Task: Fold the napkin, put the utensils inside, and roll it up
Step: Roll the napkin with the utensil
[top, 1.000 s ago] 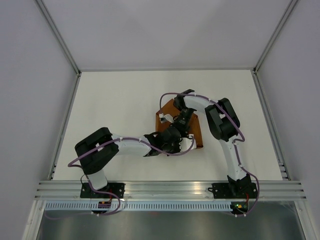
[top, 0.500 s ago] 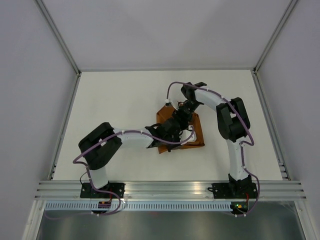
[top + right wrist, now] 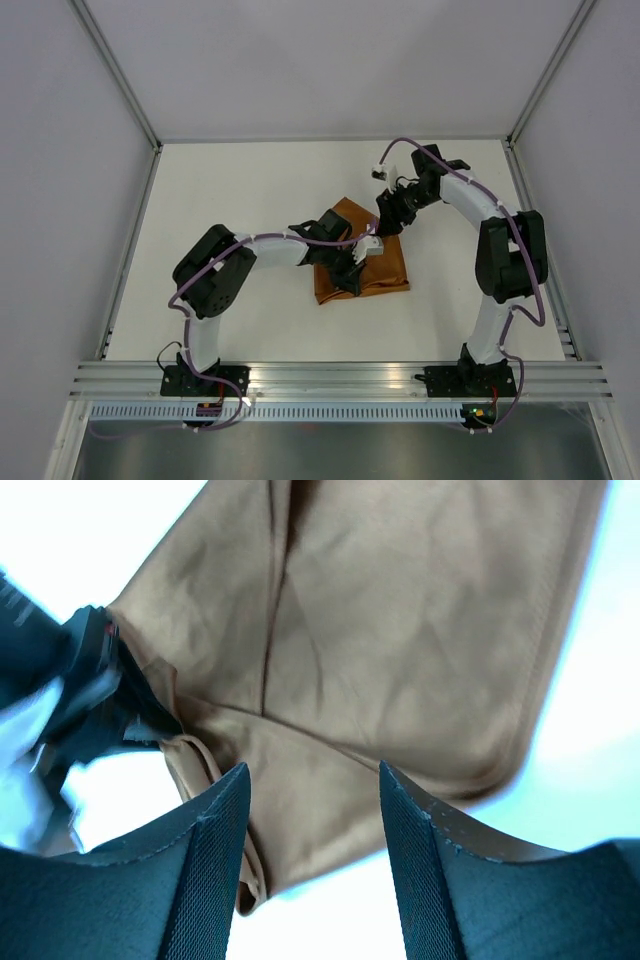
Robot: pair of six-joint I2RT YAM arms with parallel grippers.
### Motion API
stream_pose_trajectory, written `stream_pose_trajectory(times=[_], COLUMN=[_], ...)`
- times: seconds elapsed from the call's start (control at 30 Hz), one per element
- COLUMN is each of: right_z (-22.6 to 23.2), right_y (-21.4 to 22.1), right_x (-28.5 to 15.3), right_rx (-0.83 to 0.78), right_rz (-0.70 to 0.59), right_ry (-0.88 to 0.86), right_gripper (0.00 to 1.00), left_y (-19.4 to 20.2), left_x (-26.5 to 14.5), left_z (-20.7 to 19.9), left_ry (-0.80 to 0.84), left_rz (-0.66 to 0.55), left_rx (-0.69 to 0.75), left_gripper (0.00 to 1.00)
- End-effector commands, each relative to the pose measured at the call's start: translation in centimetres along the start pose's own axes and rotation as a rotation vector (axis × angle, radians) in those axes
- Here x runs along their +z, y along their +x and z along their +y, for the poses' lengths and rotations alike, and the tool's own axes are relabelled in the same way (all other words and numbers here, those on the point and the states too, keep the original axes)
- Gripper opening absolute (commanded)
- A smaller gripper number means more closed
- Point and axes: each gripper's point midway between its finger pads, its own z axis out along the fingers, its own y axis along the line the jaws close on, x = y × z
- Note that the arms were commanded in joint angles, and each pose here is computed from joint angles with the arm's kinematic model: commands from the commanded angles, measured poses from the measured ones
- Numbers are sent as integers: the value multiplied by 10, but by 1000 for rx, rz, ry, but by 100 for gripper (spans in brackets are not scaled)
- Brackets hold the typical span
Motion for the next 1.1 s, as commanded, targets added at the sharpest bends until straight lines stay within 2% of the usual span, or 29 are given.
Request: stream_pose_trajectory(times=[0.0,0.2,0.3,0.4,0.73,1.07], right_z=[2,6,20,31,92,115], right_y=[-16,5,8,23,60,76], right_x=[-18,-32,-48,-44,10,47], right_rx=[-65,-159,-273,-360,-737,-874], right_rz=[-129,-193,-249,-255,-171,-90], right_ry=[26,133,198,214,283,276], right_gripper=[61,60,61,62,63,62], left_y=[27,21,18,11,9,12], left_x=[1,-2,-3,-5,-2,2], left_z=[-14,-7,-3,1,10,13], left_ry=[155,263,294,316,346,345], left_rz=[69,78,81,72,86,95], left_rx=[-209,-327,-370,-383,-438,-459], left_gripper=[2,2,2,2,2,2])
